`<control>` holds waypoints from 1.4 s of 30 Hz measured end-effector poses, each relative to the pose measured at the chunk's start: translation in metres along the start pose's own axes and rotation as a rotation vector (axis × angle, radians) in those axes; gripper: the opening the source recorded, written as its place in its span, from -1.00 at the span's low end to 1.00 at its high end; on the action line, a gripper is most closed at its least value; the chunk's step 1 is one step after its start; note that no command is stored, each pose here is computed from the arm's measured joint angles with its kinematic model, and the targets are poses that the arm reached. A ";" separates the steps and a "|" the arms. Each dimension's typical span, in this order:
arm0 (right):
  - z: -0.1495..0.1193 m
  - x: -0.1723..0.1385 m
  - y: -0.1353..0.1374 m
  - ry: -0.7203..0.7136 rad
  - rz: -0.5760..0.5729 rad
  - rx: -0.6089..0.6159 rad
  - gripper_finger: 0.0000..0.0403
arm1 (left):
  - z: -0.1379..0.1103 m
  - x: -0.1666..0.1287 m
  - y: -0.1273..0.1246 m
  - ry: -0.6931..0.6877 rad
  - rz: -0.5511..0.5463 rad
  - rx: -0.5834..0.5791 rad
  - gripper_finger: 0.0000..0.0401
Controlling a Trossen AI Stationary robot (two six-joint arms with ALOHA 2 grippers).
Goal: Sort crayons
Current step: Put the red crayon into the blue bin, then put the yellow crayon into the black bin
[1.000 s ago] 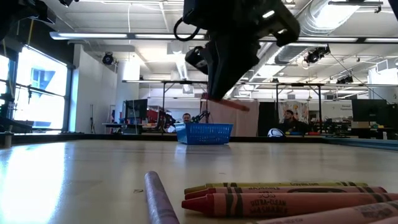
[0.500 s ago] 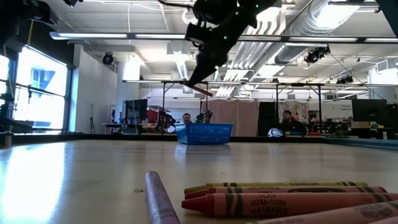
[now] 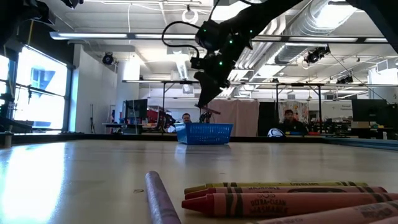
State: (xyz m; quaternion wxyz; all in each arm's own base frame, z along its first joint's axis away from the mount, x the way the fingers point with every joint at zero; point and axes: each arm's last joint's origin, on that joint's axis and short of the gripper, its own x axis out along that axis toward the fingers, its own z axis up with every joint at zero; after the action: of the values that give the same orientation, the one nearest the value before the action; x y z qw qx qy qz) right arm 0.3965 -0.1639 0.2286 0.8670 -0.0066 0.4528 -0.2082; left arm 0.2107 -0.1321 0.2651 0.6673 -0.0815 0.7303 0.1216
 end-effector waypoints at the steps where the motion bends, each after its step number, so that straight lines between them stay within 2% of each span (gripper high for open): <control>1: -0.001 0.003 0.001 0.005 0.003 -0.001 -0.94 | 0.001 0.000 0.001 0.001 0.000 -0.005 -0.67; 5: -0.003 0.009 0.003 0.012 0.002 -0.008 -0.94 | 0.003 0.000 0.003 0.002 0.000 -0.022 -0.67; 8: -0.003 0.010 0.001 0.017 -0.049 -0.004 -0.90 | 0.004 0.000 0.004 0.006 0.003 -0.026 -0.67; 11: -0.003 0.010 0.000 0.022 -0.080 -0.005 -0.80 | 0.003 0.000 0.005 0.009 0.007 -0.022 -0.67; 19: -0.004 0.002 0.008 0.046 -0.056 -0.020 -0.53 | 0.002 0.000 0.006 0.024 0.025 -0.029 -0.67; 22: -0.006 -0.015 0.018 0.083 0.058 0.050 -0.49 | 0.002 0.000 0.008 0.032 0.032 -0.035 -0.67; 28: -0.016 -0.055 0.047 0.308 0.519 0.382 -0.53 | 0.004 -0.002 0.013 0.034 0.036 -0.029 -0.67; 30: -0.018 -0.065 0.068 0.386 0.652 0.407 -0.56 | 0.006 -0.002 0.014 0.032 0.035 -0.016 -0.67; 32: -0.021 -0.076 0.098 0.434 0.738 0.339 -0.58 | 0.007 -0.002 0.015 0.026 0.041 -0.005 -0.67; 34: -0.026 -0.088 0.134 0.445 0.800 0.217 -0.61 | 0.007 -0.002 0.016 0.017 0.050 0.003 -0.67; 40: -0.059 -0.137 0.235 0.365 0.969 -0.324 -0.67 | 0.007 -0.002 0.016 0.020 0.059 0.048 -0.67; 42: -0.071 -0.153 0.261 0.287 0.970 -0.483 -0.69 | 0.007 -0.002 0.017 0.012 0.068 0.078 -0.67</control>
State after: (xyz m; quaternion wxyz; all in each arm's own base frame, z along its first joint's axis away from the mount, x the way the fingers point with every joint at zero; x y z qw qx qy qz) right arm 0.3565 0.1434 0.2538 0.7669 0.0324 0.5523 0.3252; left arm 0.2130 -0.1143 0.2673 0.6609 -0.0315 0.7409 0.1152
